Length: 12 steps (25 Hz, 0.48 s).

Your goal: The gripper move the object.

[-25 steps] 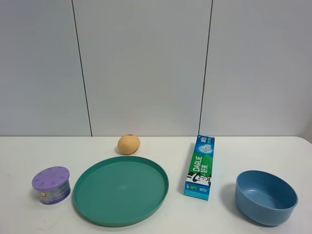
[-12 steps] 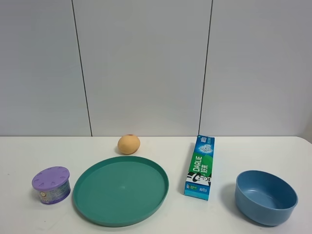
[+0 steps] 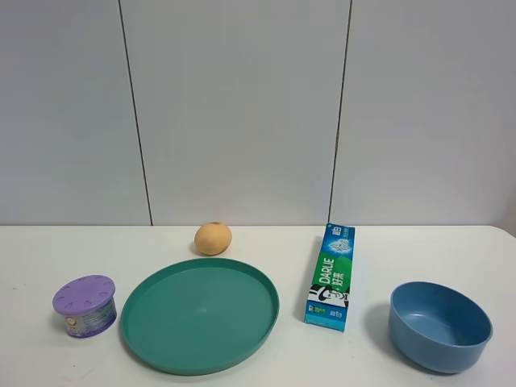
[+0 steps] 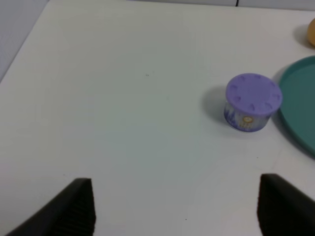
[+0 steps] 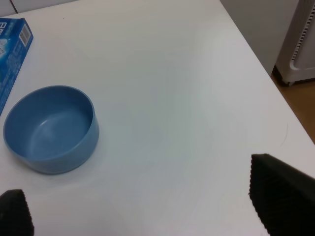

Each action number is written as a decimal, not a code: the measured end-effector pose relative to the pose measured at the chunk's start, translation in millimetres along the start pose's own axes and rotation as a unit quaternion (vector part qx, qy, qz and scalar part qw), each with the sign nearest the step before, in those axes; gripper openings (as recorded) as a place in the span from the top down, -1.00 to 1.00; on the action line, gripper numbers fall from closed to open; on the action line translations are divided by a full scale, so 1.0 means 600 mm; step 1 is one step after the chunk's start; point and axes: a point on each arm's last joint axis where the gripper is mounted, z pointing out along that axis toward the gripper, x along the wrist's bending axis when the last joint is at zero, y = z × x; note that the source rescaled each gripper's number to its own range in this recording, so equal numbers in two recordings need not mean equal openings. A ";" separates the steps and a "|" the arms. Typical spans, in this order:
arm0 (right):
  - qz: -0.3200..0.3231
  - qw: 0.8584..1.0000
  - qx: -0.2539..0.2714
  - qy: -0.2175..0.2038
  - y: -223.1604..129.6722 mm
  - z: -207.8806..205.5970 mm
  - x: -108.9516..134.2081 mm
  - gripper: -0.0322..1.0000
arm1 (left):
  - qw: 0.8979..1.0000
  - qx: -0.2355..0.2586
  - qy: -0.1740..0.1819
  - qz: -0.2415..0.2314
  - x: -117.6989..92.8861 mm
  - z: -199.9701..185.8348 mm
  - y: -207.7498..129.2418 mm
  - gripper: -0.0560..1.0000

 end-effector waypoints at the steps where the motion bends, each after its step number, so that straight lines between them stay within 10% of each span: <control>1: 0.000 1.000 0.000 0.000 0.000 0.000 0.000 -0.43 | 1.000 0.000 0.000 0.000 0.000 0.000 0.000 -1.00; 12: 0.000 1.000 0.000 0.000 0.000 0.000 0.000 -0.43 | 1.000 0.000 0.000 0.000 0.000 0.000 0.000 -1.00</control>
